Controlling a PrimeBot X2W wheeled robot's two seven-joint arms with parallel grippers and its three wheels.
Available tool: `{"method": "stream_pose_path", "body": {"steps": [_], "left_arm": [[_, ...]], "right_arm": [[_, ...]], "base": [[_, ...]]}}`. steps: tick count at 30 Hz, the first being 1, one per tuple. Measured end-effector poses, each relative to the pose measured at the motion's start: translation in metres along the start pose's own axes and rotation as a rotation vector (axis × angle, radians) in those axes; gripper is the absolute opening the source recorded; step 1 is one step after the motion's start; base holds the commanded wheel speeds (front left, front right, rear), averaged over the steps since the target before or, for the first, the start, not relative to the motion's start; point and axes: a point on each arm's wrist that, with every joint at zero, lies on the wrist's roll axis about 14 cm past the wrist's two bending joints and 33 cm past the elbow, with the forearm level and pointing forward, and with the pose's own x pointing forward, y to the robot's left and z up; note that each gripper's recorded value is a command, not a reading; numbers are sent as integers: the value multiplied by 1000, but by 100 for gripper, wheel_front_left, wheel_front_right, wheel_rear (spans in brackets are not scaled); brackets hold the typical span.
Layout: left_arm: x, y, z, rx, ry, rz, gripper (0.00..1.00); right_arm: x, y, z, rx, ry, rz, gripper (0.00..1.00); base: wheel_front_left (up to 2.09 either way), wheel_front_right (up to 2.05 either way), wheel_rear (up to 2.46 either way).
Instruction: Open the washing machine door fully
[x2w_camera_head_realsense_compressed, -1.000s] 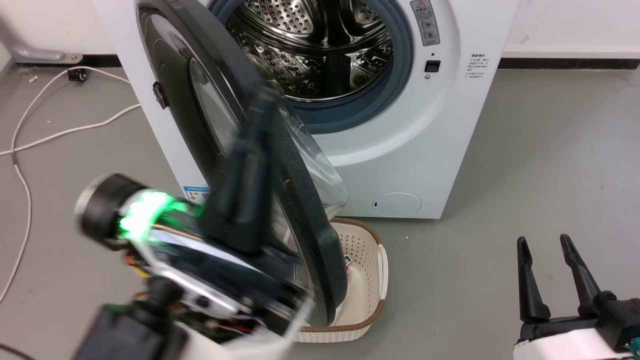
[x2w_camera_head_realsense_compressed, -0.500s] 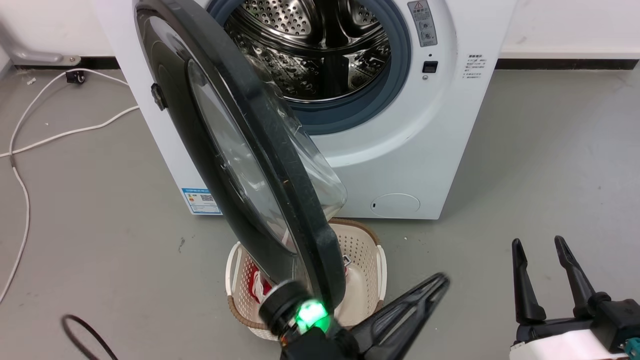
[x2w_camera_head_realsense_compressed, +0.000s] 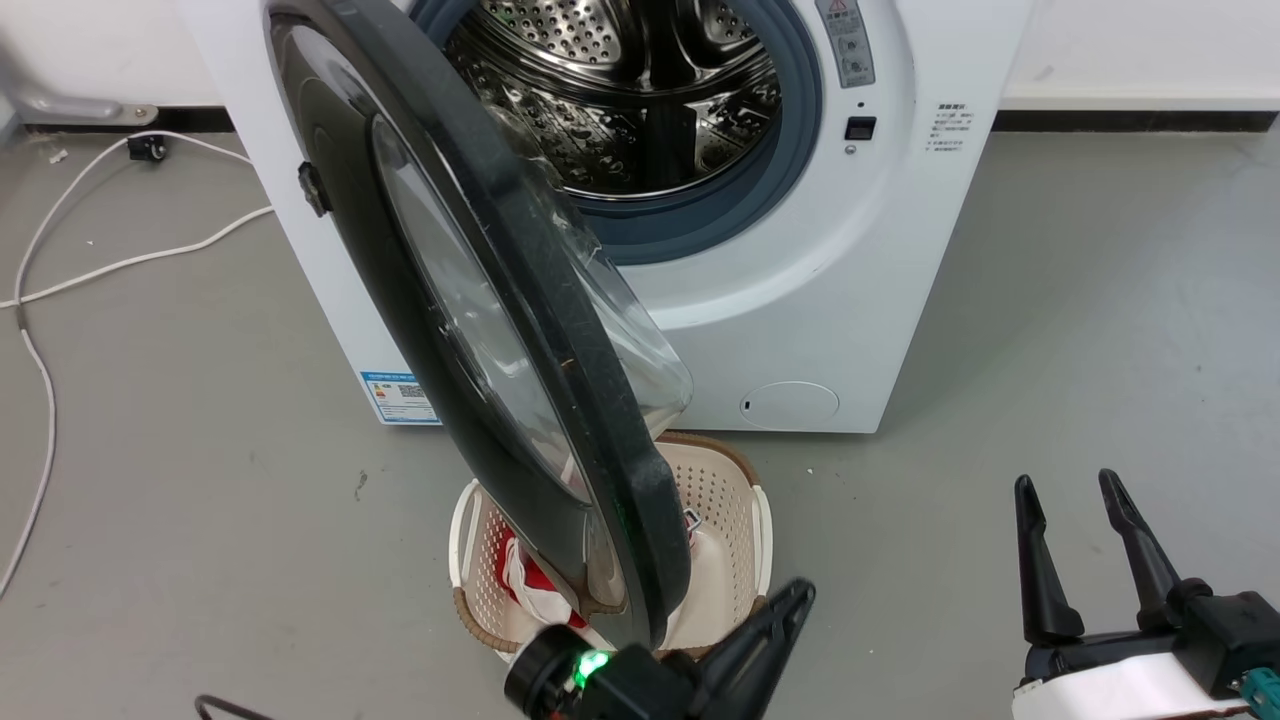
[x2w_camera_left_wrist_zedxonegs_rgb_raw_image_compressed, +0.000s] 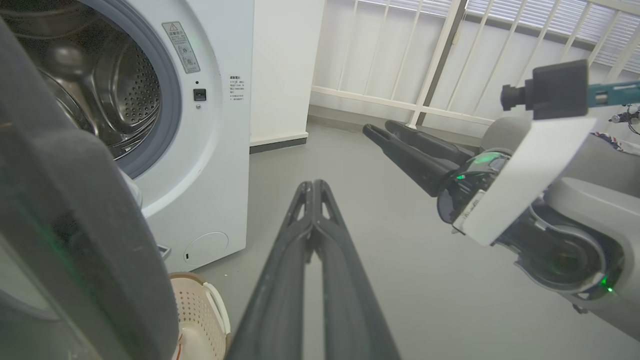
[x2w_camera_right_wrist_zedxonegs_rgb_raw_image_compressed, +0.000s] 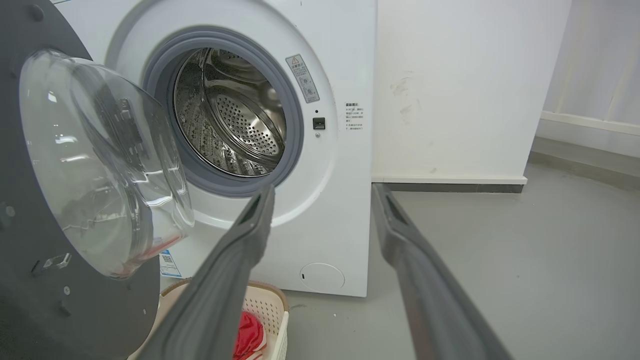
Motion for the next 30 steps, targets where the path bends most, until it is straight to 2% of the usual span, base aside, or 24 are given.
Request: {"method": "stream_pose_path", "body": {"steps": [8,17,30], "left_arm": [[20,34,9,29,-72,106,0],[23,63,6,41,-79,197,0],[24,72,-1,9,-62,235,0]], "right_arm": [[-1,-5,-7,10,22,-16,100],[0,-5,-12,19,36,-19,100],[1,-5,-13,28,39,-19,100]], "base": [[0,0,0],[0,0,0],[0,0,0]]}}
